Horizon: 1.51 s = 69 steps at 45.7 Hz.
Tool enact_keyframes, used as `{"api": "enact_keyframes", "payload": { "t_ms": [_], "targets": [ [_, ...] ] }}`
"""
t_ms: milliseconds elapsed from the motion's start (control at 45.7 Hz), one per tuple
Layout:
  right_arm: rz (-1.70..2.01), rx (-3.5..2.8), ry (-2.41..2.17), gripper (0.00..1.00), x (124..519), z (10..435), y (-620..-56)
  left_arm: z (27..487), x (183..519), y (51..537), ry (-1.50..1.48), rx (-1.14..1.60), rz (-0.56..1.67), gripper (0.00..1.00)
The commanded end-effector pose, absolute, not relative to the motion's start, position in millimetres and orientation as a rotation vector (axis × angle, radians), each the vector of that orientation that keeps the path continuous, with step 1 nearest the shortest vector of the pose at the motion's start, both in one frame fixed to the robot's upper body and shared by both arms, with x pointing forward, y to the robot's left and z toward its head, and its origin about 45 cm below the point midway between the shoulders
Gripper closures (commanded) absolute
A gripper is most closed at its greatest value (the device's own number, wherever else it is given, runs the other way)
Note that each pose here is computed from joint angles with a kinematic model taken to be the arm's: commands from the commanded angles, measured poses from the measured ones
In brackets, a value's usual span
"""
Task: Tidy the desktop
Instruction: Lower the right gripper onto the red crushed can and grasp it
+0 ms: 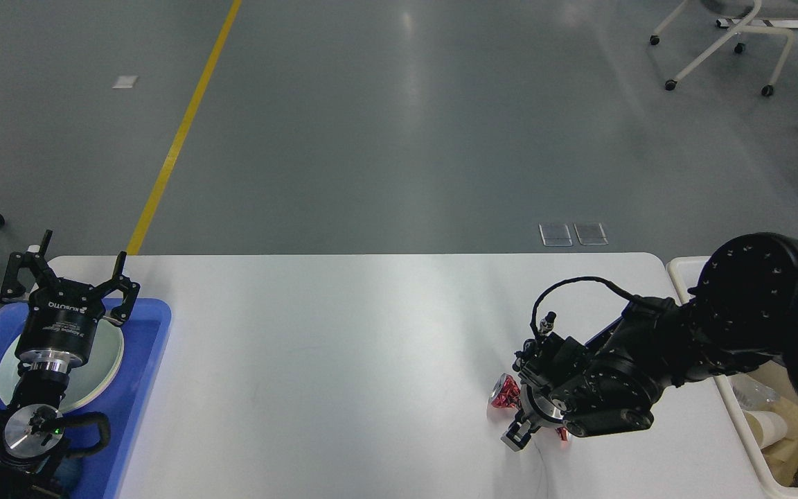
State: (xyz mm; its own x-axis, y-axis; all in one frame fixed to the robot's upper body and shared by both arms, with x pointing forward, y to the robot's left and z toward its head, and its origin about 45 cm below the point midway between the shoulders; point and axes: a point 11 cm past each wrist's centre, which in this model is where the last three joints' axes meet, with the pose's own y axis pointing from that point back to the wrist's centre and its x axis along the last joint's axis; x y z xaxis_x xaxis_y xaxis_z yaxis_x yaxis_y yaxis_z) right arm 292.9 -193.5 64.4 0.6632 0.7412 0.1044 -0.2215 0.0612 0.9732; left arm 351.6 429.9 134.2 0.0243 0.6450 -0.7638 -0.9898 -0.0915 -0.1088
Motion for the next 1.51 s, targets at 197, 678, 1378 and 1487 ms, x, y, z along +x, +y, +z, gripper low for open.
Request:
{"api": "enact_keyframes", "payload": {
  "t_ms": [197,678,1378,1487],
  "targets": [
    [0.768,1.322,0.466,0.26,292.2,55.6,-199.2,134.2,351.6,429.9,0.571,-0.794,1.497,0.03],
    [0.768,1.320,0.467,0.56,292.0,55.2,-198.5,134.2,351.6,429.9,0.571,-0.794,1.497,0.03],
    [0.733,1.293,0.437,1.00,298.0,58.2,-211.6,134.2,351.6,429.9,0.571,-0.794,1.497,0.03],
    [0.694,1.309,0.402,1.00,300.7,61.6,-211.4,134.2,351.6,429.9,0.571,-0.794,1.497,0.03]
  ]
}}
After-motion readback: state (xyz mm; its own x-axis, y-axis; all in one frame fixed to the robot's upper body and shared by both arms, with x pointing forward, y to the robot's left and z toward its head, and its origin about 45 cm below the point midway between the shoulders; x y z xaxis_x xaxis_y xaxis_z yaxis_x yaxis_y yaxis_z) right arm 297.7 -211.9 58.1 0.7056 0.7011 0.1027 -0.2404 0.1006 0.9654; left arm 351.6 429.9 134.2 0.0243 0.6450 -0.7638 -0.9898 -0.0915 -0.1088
